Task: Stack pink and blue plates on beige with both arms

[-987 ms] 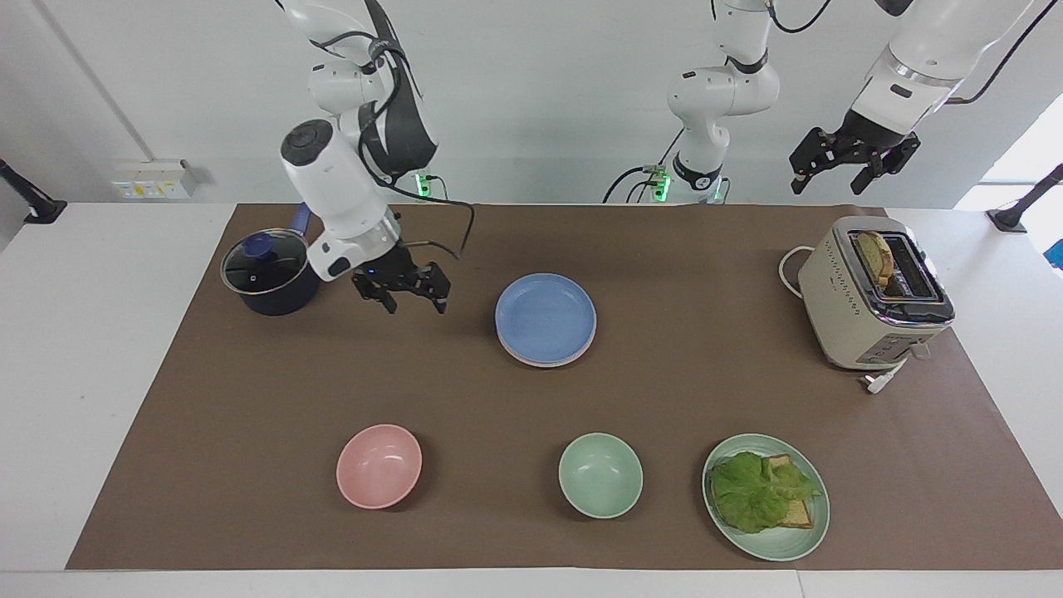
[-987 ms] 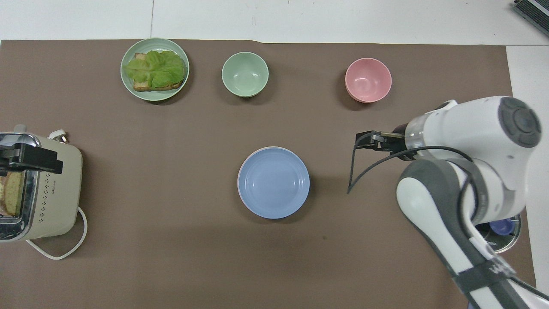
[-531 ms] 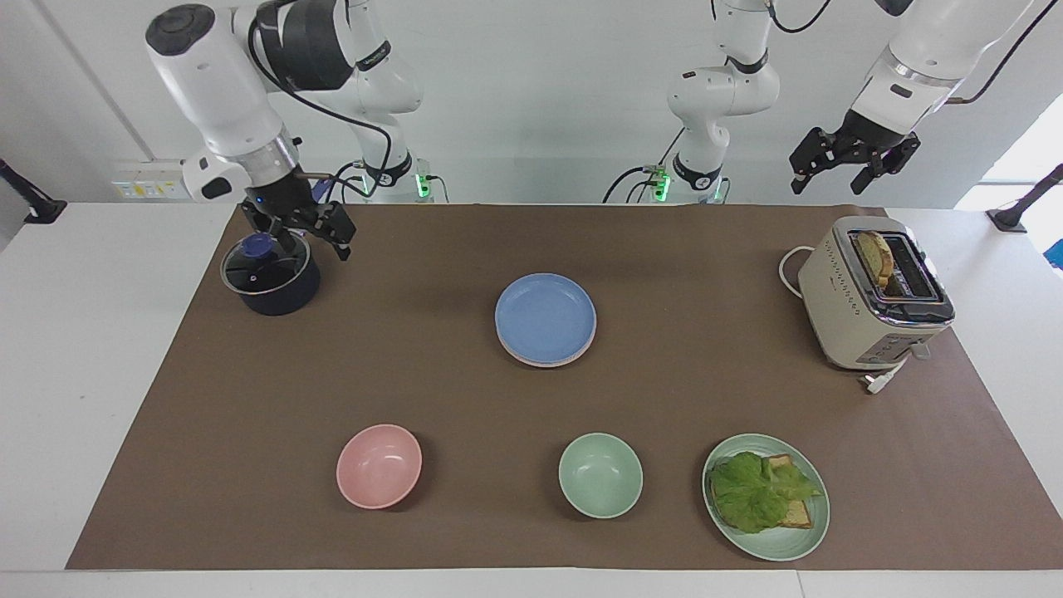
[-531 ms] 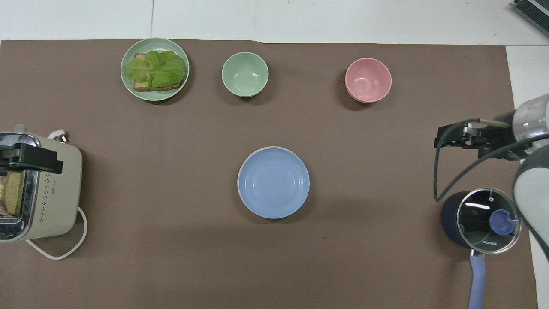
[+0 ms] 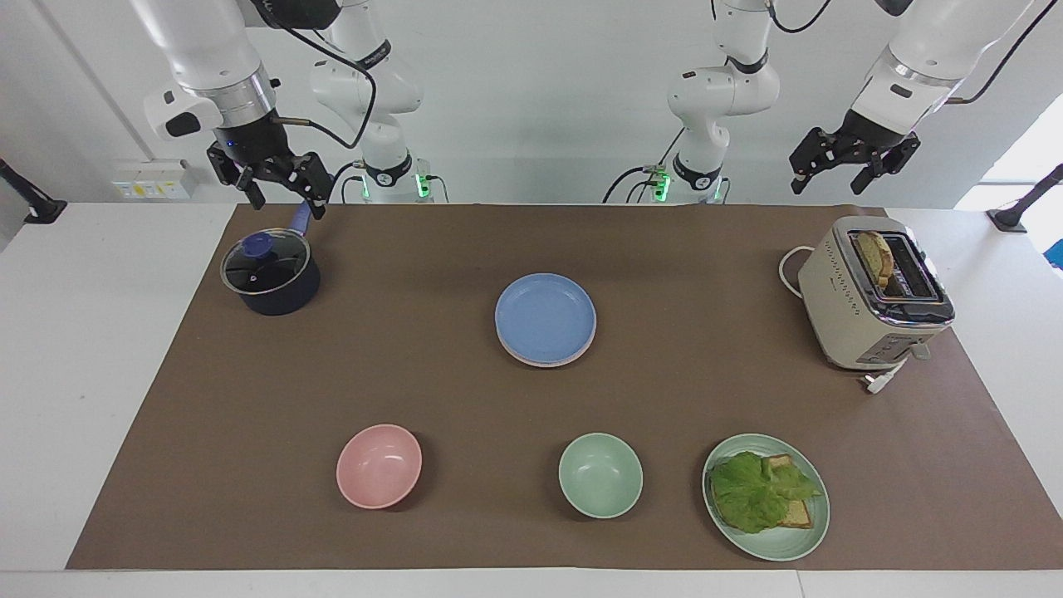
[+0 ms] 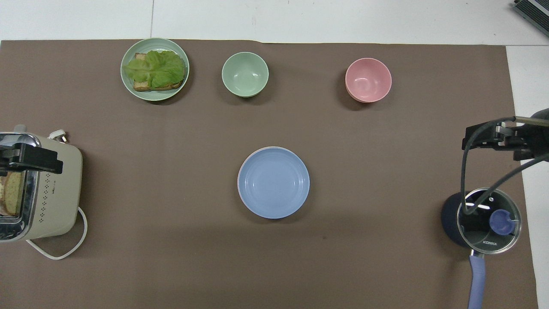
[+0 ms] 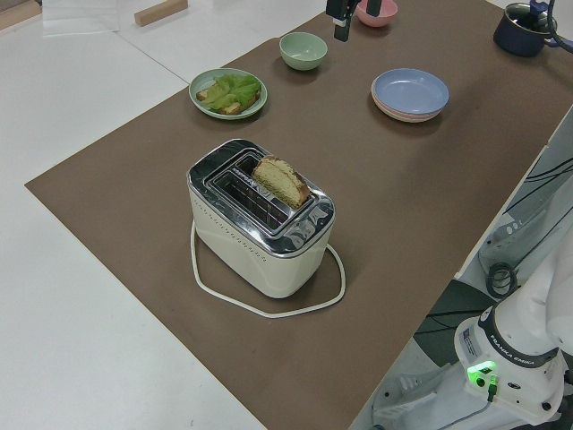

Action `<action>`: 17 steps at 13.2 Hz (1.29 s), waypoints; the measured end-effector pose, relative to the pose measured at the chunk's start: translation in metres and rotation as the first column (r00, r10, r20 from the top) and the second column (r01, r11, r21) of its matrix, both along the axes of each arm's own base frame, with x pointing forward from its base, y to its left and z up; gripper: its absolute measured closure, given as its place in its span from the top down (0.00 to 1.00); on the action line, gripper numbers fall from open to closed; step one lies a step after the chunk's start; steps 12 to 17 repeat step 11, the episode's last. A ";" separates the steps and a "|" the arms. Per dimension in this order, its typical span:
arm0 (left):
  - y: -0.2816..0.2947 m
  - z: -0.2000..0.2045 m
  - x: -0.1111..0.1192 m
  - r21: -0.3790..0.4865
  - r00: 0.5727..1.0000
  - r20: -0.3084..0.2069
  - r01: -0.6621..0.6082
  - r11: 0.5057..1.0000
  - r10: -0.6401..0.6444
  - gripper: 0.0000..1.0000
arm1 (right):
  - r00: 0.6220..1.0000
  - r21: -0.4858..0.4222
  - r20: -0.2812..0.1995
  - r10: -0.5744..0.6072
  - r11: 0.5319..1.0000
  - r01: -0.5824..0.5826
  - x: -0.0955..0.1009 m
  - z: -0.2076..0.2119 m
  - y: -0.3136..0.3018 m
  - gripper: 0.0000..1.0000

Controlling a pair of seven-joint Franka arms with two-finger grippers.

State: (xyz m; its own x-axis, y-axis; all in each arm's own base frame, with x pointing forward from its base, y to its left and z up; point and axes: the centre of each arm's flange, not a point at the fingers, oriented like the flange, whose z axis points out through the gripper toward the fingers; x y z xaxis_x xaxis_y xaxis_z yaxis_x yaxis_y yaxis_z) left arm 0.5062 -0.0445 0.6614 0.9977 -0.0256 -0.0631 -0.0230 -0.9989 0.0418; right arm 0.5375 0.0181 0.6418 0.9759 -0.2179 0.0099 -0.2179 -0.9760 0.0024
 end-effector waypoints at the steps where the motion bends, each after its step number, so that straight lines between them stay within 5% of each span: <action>1: 0.000 0.000 0.000 0.000 1.000 0.000 0.000 1.000 0.000 1.00 | 1.000 0.001 -0.001 0.001 1.000 -0.001 0.002 -0.001 0.000 1.00; 17: 0.000 0.000 0.000 0.000 1.000 0.000 0.000 1.000 0.000 1.00 | 0.998 0.001 -0.003 0.066 0.998 -0.066 0.006 -0.003 0.002 1.00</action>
